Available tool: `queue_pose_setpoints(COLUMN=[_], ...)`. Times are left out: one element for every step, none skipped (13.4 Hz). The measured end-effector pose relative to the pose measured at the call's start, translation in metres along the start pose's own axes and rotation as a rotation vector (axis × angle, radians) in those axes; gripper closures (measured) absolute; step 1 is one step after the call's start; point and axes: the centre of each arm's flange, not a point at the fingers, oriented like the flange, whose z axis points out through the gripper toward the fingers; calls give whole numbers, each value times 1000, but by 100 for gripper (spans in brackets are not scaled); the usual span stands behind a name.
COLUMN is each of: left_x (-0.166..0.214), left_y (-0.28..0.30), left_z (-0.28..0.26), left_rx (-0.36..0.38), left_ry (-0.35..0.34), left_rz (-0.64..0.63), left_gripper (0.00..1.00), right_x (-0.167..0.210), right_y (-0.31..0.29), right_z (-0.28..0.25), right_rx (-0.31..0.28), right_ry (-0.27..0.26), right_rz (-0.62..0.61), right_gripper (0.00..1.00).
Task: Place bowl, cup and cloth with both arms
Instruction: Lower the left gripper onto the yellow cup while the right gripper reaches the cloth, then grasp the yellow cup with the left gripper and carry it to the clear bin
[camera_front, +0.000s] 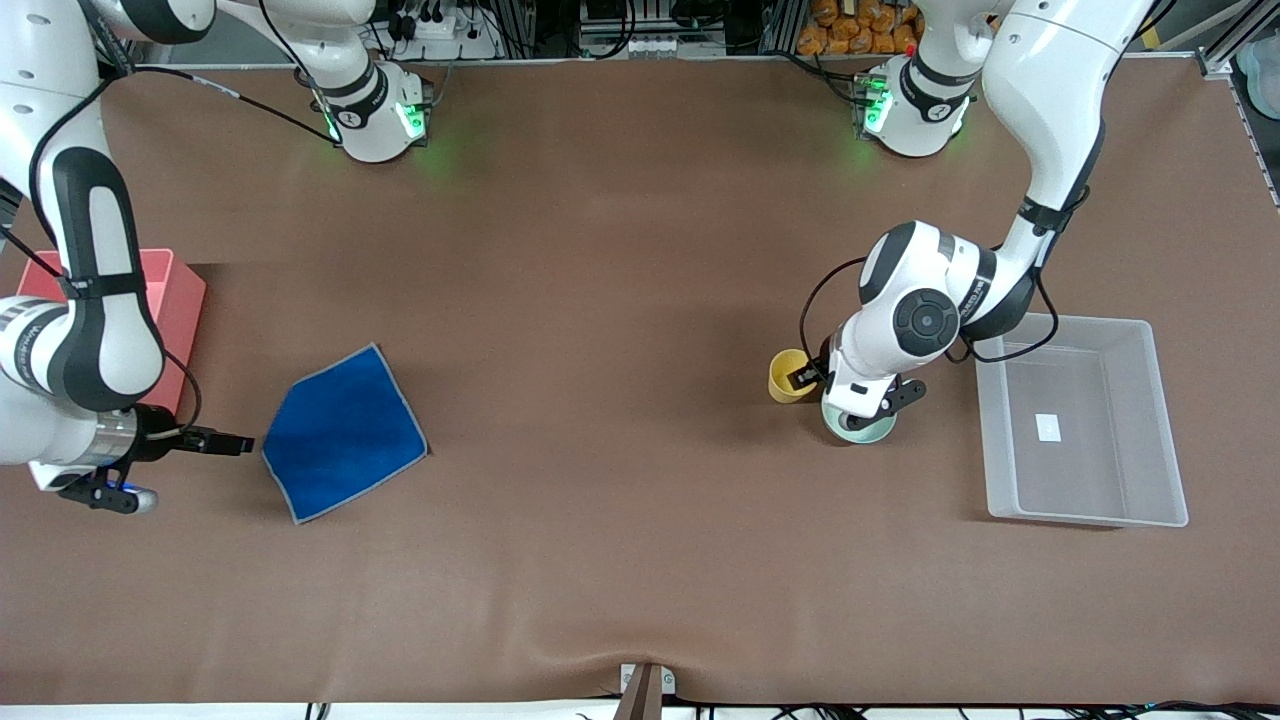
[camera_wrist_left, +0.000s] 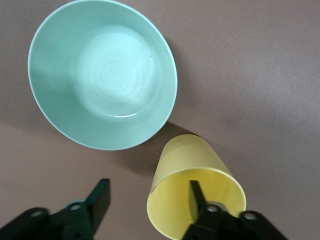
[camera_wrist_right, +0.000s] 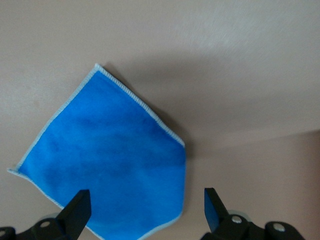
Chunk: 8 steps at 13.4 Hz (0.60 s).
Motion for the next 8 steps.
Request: queue_pose_setpoints(left_x=[-1,-1,0,1,1,2,4,7], left_y=[0,0,0,0,0,1,1,-1], left_z=[2,2,2,2,1,-3,-9,-18], left_rx=[-1,-3,-5,-8,-12,-21,-28,-37], left_ry=[0,2,4,7,10,18,27,39], left_rz=[0,1,0,-1,-2,-2,-4,-10], left_gripper=[48,59,69,78,90,97,97,97], right_x=[0,1,1,-1,-4,-6,-9,-10], right_y=[4,7,10,11,12,11,11,11], right_z=[13,26,39,49,58,64,69,72], right_rx=[10,10,6,3,2,2,3,4], right_ry=[10,28,44,50,47,38,30,23], right_rz=[14,23,28,32,34,35,36,37], right_gripper=[0,0,0,0,0,0,0,0])
